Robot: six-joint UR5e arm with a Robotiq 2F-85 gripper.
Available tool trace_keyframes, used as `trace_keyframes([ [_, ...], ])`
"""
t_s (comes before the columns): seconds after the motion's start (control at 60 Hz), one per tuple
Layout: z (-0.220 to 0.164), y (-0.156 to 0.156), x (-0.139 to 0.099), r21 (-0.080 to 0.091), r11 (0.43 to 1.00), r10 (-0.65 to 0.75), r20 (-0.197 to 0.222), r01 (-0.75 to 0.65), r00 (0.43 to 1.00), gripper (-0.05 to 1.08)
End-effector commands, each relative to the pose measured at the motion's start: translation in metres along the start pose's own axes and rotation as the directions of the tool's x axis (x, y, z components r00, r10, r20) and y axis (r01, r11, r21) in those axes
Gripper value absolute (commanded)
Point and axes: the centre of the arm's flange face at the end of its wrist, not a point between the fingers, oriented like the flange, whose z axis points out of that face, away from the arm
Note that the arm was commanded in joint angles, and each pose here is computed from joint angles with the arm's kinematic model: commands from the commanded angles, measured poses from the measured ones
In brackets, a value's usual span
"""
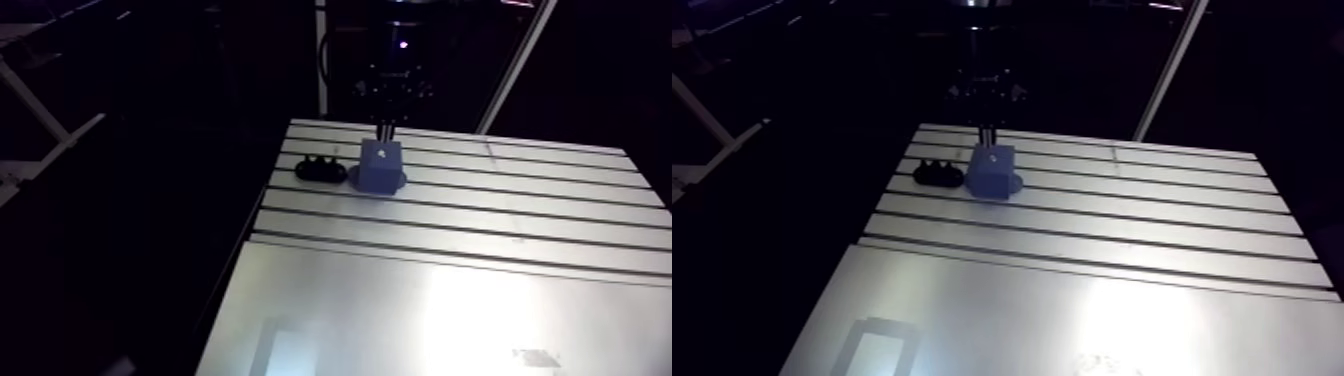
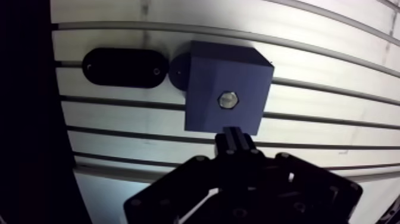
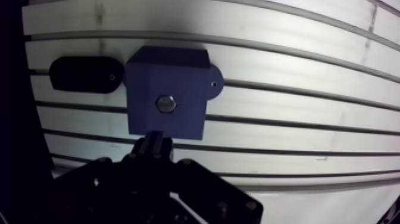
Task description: Pick up the M10 bolt and insert it into the hex recess until seated.
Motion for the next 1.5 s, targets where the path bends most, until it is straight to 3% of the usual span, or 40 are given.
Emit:
trace_keyframes([
  [0.017,-0.004,-0.002,-0.007,-0.003,1.0,-0.006,0.041,0.006,0.999,0.0],
  [0.233,-0.036,-0.001,-0.015,-0.012,1.0,-0.006,-0.011,0.005,1.0,0.0],
  [0.467,-0.087,0.009,-0.02,-0.054,0.998,-0.027,-0.068,0.023,0.997,0.0],
  [0.583,-0.116,0.017,-0.023,-0.058,0.998,-0.031,-0.089,0.026,0.996,0.0],
  [0.75,-0.173,0.035,-0.021,-0.049,0.999,-0.003,-0.112,-0.002,0.994,0.0],
  [0.9,-0.206,0.044,-0.037,-0.038,0.999,0.013,-0.095,-0.017,0.995,0.01],
  [0.983,-0.213,0.066,-0.043,-0.035,0.998,0.05,-0.1,-0.054,0.994,0.0],
  [1.233,-0.238,0.076,-0.063,-0.038,0.997,0.054,-0.118,-0.059,0.992,0.01],
  [1.4,-0.24,0.089,-0.076,-0.005,0.996,0.086,-0.116,-0.087,0.99,0.01],
  [1.5,-0.24,0.089,-0.078,0.002,0.996,0.087,-0.116,-0.087,0.989,0.01],
])
